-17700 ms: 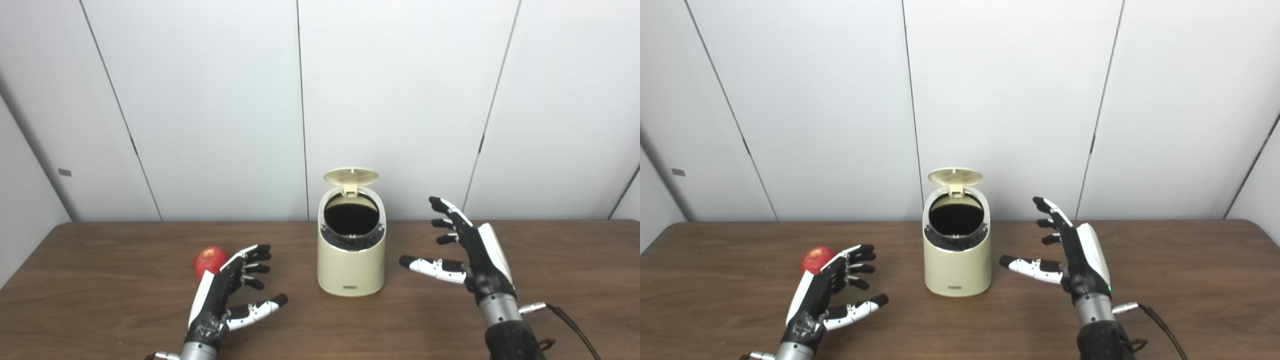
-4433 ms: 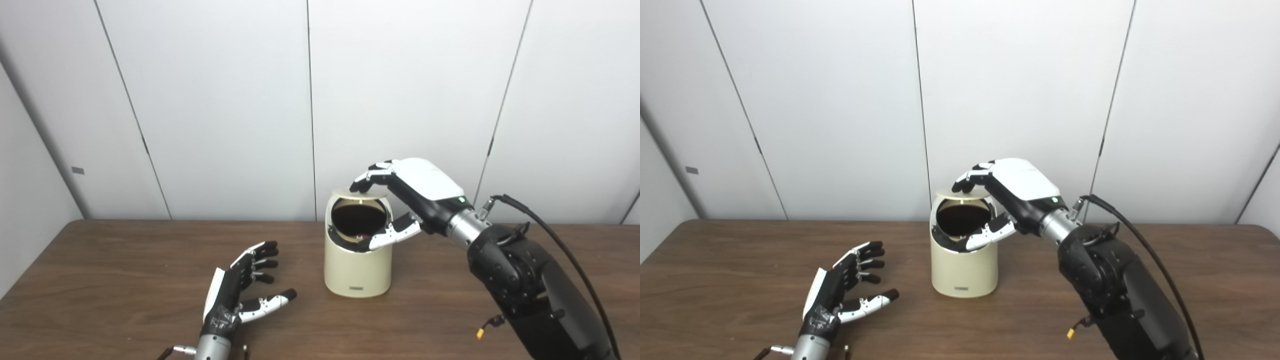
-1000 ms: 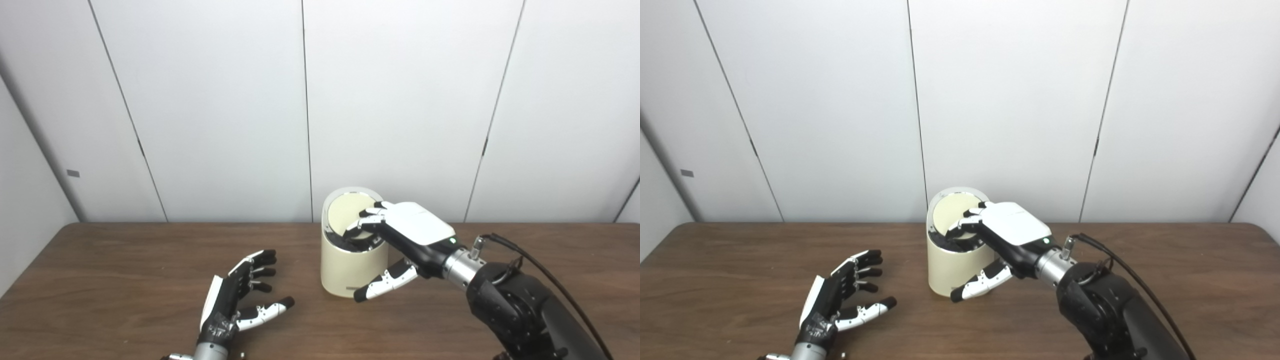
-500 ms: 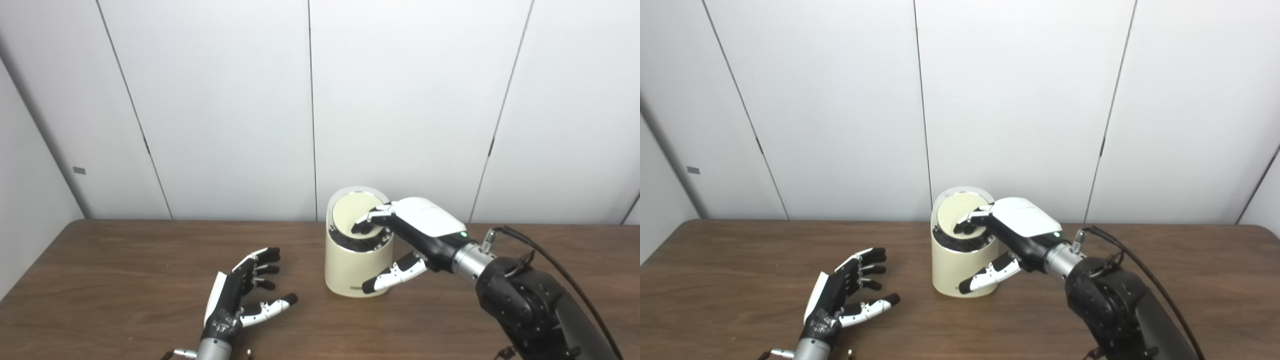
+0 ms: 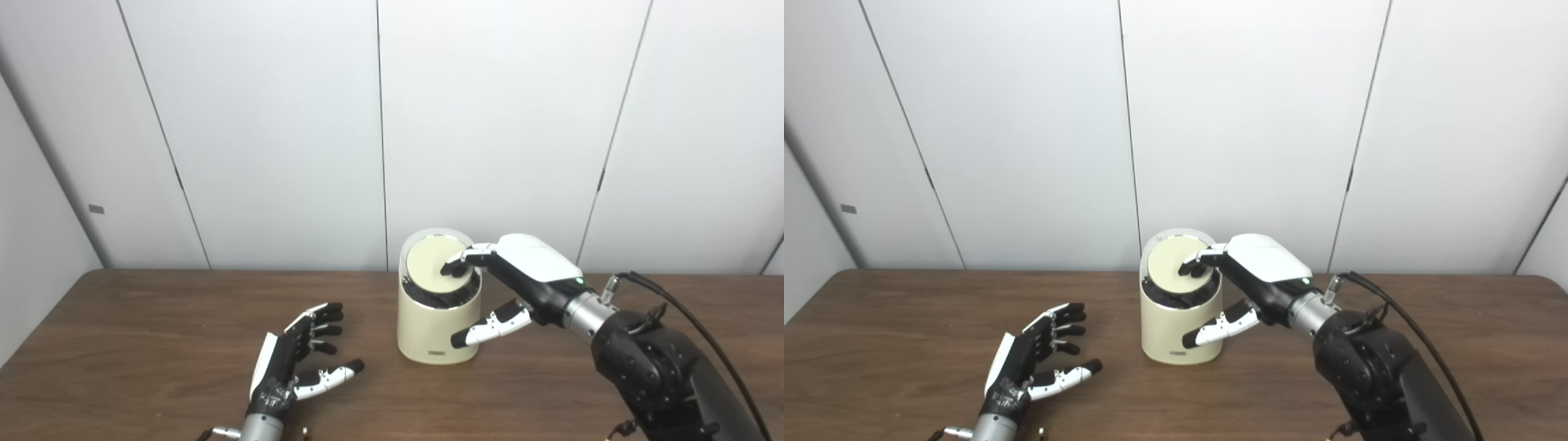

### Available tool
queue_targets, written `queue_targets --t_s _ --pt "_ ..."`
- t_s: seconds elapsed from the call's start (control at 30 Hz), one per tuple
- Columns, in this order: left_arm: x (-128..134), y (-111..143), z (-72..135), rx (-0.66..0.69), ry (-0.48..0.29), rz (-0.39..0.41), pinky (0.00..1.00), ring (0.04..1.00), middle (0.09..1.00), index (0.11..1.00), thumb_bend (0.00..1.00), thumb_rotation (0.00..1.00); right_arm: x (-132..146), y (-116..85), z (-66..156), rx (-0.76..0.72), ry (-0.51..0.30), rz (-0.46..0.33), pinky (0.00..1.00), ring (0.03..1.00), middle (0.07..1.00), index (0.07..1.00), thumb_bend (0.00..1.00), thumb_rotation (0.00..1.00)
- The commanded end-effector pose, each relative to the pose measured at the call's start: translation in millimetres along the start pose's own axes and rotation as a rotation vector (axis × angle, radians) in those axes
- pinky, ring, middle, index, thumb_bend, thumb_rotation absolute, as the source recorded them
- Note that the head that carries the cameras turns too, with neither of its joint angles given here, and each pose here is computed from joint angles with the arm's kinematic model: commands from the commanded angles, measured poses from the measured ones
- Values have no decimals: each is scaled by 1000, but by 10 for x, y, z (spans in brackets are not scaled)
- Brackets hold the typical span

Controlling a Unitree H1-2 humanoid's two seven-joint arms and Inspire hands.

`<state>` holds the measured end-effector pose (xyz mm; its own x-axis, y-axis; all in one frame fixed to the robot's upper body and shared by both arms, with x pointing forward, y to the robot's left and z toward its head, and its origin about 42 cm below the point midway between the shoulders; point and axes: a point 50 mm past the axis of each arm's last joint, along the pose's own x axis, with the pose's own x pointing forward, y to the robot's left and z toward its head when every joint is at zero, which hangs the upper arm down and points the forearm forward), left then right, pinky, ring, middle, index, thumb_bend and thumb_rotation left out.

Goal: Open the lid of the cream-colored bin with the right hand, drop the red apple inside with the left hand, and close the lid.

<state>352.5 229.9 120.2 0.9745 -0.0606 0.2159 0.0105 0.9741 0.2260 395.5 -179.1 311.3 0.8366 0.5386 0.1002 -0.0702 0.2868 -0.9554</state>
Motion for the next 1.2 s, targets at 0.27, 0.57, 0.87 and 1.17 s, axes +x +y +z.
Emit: queue_targets --t_s 0.27,0.57,0.87,1.17 --pt "-49 -17 -63 -5 -10 -3 591 725 783 787 708 0 -10 -210 -87 4 -10 -191 720 798 738 744 694 362" --pt "-57 1 -44 2 -11 1 599 730 782 792 701 0 -200 -122 -358 97 71 -288 635 759 780 777 680 355" --pt "-71 22 -45 -4 -11 5 590 725 783 790 715 0 -465 201 -585 235 137 -382 657 734 719 735 660 243" --pt "-69 55 -8 16 -33 -6 588 717 778 790 716 0 -645 725 -681 403 186 -410 646 730 765 765 695 225"
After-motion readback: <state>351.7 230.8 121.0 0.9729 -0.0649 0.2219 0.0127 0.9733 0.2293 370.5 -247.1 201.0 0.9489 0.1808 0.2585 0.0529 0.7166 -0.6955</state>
